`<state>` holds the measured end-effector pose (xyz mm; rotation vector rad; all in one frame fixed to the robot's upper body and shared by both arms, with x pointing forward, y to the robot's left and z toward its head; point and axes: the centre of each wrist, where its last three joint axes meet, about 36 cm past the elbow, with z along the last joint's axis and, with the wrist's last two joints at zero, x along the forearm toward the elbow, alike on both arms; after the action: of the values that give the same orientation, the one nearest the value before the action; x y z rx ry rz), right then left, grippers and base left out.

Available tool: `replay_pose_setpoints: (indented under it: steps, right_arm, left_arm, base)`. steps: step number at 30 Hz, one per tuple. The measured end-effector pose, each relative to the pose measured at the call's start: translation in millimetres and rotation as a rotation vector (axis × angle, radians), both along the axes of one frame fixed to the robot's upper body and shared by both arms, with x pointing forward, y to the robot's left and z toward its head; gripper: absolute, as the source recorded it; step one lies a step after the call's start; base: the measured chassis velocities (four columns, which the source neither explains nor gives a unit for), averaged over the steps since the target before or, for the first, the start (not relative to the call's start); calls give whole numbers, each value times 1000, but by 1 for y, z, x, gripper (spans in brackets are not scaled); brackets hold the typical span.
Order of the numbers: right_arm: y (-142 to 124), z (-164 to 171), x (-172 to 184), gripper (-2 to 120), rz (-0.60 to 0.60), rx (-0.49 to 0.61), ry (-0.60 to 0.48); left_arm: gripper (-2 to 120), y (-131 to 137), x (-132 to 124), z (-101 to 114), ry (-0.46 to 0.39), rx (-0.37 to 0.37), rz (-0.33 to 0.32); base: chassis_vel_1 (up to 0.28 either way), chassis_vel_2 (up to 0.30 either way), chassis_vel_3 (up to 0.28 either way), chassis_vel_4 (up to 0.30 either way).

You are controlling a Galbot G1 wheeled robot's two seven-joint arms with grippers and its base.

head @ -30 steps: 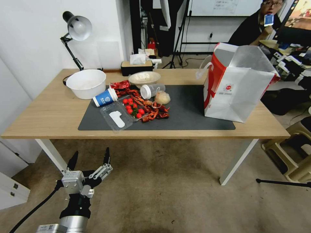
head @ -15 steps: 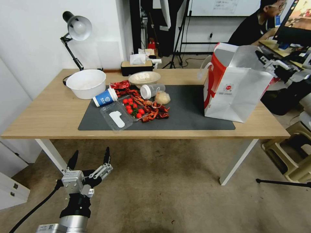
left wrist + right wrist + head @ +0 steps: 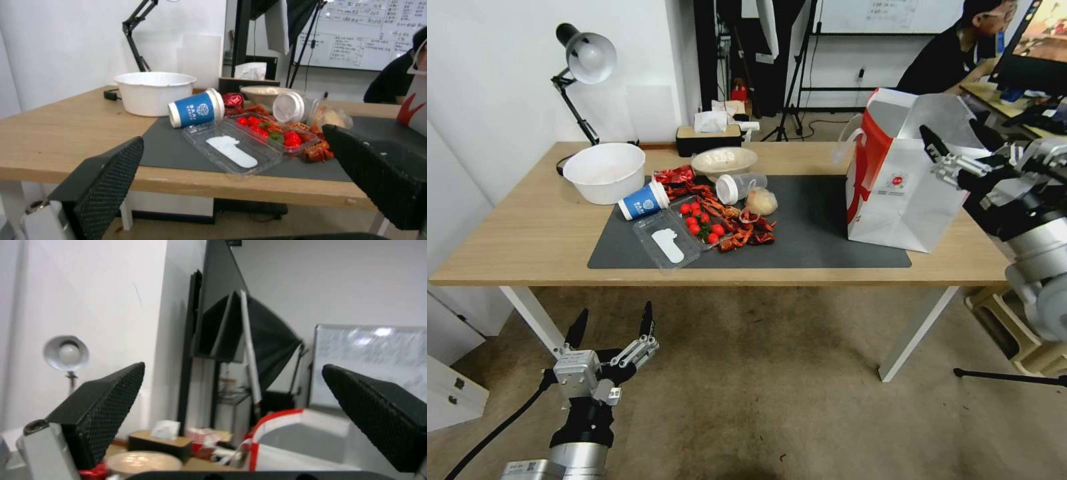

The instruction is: Pick up the food delivery bag from the floor and place it on the table.

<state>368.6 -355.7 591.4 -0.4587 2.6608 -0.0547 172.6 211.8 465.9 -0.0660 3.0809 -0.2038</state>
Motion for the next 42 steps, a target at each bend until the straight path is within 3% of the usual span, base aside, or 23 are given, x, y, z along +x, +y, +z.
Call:
replay_pose_setpoints:
  steps: [8, 13, 21, 24, 42]
  right_arm:
    - [25, -12, -28, 100, -73, -77, -98]
    - [46, -36, -62, 100, -119, -89, -121]
    - [69, -84, -112, 100, -248, -46, -38]
    - [87, -101, -133, 100, -287, 24, 37]
    - [136, -146, -162, 100, -299, 131, 167]
  left_arm:
    - [100, 0, 0, 0, -2, 1, 3]
    - [100, 0, 2, -1, -7, 4, 3]
    - [100, 0, 3, -1, -6, 16, -9]
    - [100, 0, 4, 0, -2, 22, -11]
    - [100, 1, 8, -4, -8, 30, -19]
  base:
    - [0, 0, 0, 0]
    - [0, 0, 0, 0]
    - [0, 0, 0, 0]
    - [0, 0, 0, 0]
    - [0, 0, 0, 0]
